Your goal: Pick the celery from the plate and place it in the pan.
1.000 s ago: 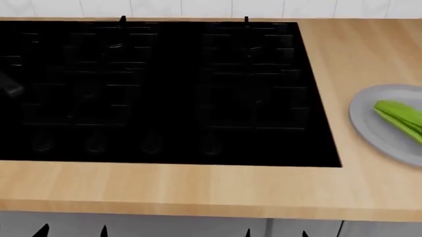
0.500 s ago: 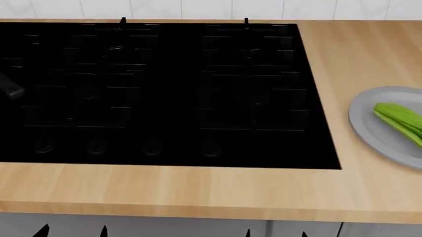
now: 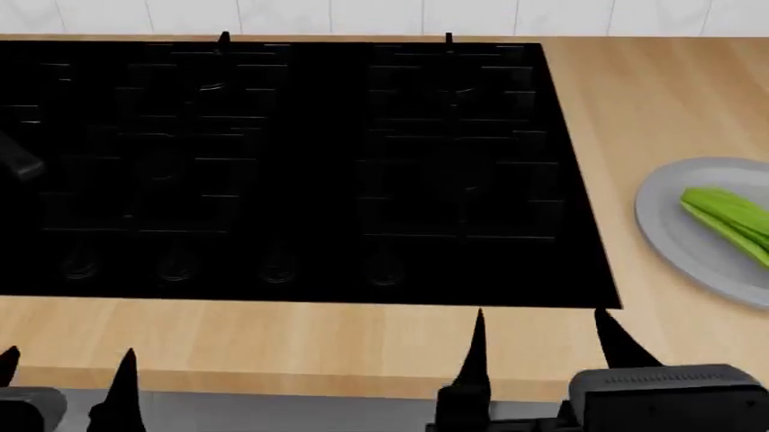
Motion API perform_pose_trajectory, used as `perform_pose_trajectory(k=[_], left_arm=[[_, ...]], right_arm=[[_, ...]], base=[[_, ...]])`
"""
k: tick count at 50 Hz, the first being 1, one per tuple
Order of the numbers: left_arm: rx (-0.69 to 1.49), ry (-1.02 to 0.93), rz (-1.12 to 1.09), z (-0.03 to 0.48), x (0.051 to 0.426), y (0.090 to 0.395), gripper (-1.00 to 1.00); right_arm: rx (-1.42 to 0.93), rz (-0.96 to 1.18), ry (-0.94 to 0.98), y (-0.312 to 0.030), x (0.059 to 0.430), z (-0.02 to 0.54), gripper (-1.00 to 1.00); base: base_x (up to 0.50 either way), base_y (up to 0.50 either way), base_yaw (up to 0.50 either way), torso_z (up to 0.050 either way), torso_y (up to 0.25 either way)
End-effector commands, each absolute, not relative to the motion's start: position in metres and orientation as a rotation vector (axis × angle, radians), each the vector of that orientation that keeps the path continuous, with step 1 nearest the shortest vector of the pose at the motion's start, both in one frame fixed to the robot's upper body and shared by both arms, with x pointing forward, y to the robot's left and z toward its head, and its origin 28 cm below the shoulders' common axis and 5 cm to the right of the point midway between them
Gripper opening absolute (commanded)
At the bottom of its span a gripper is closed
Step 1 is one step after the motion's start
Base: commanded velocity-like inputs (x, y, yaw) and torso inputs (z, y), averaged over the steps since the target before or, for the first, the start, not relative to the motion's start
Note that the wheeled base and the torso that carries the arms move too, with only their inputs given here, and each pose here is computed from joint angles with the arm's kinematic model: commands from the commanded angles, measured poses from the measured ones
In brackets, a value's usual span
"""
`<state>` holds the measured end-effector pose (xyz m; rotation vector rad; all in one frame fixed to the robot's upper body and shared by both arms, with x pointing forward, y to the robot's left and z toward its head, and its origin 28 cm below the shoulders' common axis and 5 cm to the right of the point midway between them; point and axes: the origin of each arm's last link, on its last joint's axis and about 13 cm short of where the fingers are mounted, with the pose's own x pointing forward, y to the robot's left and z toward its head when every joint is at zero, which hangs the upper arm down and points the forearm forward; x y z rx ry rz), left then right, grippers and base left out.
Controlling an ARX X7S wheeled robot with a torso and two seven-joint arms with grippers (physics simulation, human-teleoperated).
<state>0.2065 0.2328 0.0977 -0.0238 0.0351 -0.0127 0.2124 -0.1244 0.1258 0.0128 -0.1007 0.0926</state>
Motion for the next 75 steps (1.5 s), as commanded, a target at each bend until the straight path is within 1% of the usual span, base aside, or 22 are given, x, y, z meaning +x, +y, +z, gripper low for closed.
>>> perform_pose_trajectory(k=[1, 4, 12, 44, 50, 56, 58, 65, 75], left_arm=[[0.052, -0.013, -0.043, 0.157, 0.188, 0.240, 1.00], [0.060, -0.028, -0.043, 0.167, 0.188, 0.239, 1.00], [0.034, -0.002, -0.035, 0.158, 0.185, 0.237, 1.00], [0.041, 0.002, -0.046, 0.158, 0.178, 0.237, 1.00], [0.046, -0.003, -0.042, 0.159, 0.178, 0.238, 1.00], [0.065, -0.038, -0.027, 0.165, 0.182, 0.239, 1.00], [0.081, -0.060, 0.001, 0.171, 0.184, 0.241, 1.00], [0.140, -0.113, 0.032, 0.186, 0.189, 0.247, 1.00], [0.147, -0.109, 0.015, 0.186, 0.190, 0.246, 1.00]], right_arm=[[-0.084, 0.173, -0.173, -0.134, 0.192, 0.186, 1.00], [-0.092, 0.158, -0.193, -0.138, 0.196, 0.194, 1.00], [-0.091, 0.193, -0.140, -0.135, 0.192, 0.185, 1.00], [-0.117, 0.192, -0.134, -0.136, 0.188, 0.184, 1.00], [-0.119, 0.183, -0.149, -0.137, 0.189, 0.186, 1.00], [-0.115, 0.178, -0.110, -0.139, 0.193, 0.193, 1.00], [-0.081, 0.177, -0.101, -0.141, 0.195, 0.202, 1.00], [-0.101, 0.147, -0.166, -0.150, 0.204, 0.229, 1.00], [-0.100, 0.155, -0.171, -0.150, 0.207, 0.230, 1.00]], base=[[0.00, 0.00, 0.00, 0.000, 0.000], [0.00, 0.00, 0.00, 0.000, 0.000], [0.00, -0.04, 0.00, 0.000, 0.000], [0.00, -0.50, 0.00, 0.000, 0.000], [0.00, -0.07, 0.00, 0.000, 0.000], [0.00, 0.00, 0.00, 0.000, 0.000], [0.00, 0.00, 0.00, 0.000, 0.000], [0.00, 0.00, 0.00, 0.000, 0.000], [0.48, 0.00, 0.00, 0.000, 0.000]])
